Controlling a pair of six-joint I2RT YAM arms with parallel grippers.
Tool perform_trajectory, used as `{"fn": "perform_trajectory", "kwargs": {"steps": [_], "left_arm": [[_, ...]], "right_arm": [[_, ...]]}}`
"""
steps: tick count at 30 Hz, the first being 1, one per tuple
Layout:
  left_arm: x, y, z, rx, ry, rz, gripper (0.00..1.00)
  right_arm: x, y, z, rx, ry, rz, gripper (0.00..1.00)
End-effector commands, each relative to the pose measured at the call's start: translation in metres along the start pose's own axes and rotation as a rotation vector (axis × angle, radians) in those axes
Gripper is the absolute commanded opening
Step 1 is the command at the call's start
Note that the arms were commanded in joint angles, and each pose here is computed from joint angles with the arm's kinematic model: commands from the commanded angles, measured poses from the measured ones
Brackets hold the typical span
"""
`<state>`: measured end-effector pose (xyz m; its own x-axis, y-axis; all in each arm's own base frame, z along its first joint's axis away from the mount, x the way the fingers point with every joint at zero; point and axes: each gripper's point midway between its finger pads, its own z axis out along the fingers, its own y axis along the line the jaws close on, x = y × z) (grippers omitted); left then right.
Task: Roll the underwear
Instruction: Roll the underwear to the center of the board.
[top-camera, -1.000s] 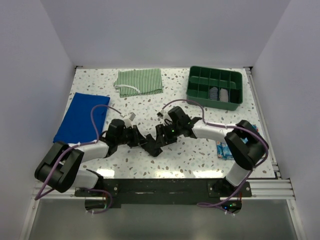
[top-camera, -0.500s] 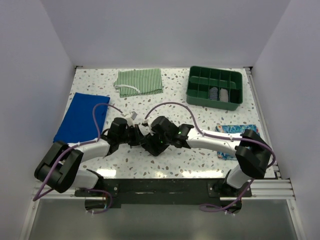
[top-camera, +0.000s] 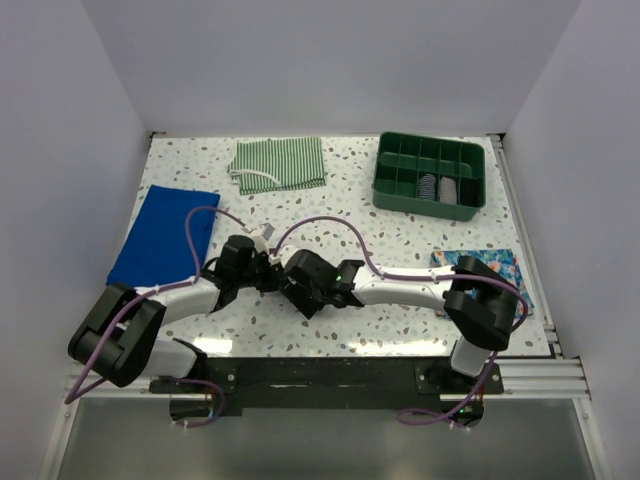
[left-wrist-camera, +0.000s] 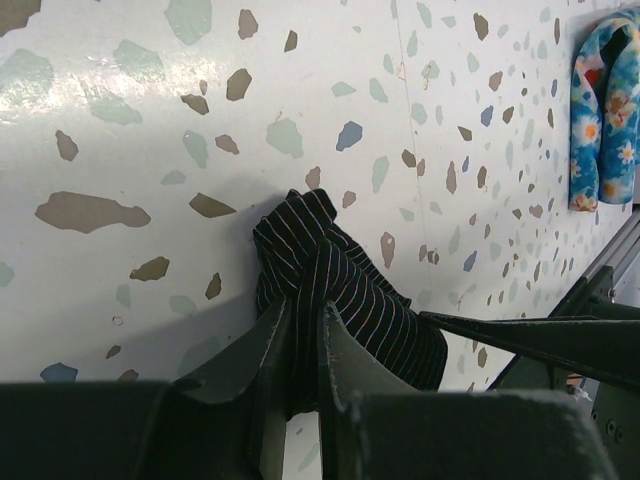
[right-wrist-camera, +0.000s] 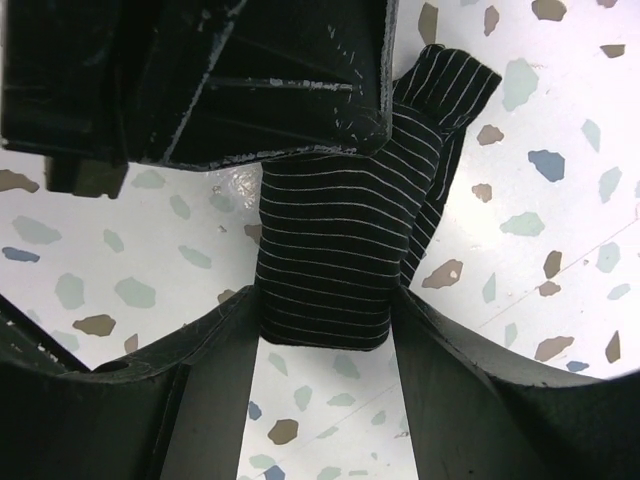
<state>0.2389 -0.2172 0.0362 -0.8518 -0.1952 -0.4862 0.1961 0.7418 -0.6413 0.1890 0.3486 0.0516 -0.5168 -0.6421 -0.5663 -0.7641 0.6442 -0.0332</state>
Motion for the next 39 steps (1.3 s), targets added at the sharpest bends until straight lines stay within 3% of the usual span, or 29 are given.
{"fn": "perform_trajectory", "kwargs": {"steps": [1,8,18,29,33,34,39], "left_arm": [[0.013,0.023,-0.002,-0.102,0.032,0.003,0.03],[0.013,0.023,-0.001,-0.103,0.036,0.000,0.03],[0.013,0.024,-0.001,-0.107,0.037,-0.002,0.03],[0.015,0.024,-0.001,-0.108,0.040,-0.001,0.03],[0.016,0.024,-0.001,-0.104,0.039,-0.005,0.03],[0.016,0.024,-0.001,-0.104,0.039,-0.005,0.03],[0.016,0.025,-0.001,-0.106,0.041,-0.002,0.03]], "right_arm": [[-0.024,-0.018,-0.008,0.150,-0.084,-0.029,0.58],[-0.039,-0.013,-0.027,0.111,-0.146,-0.023,0.59],[-0.033,0.008,-0.010,0.059,-0.123,-0.033,0.59],[-0.016,-0.001,0.010,0.133,-0.082,-0.001,0.58],[-0.010,-0.007,0.014,0.164,-0.064,-0.006,0.47],[-0.008,-0.006,0.015,0.162,-0.056,-0.011,0.37],[0.010,-0.001,0.022,0.128,-0.015,-0.019,0.17]]}}
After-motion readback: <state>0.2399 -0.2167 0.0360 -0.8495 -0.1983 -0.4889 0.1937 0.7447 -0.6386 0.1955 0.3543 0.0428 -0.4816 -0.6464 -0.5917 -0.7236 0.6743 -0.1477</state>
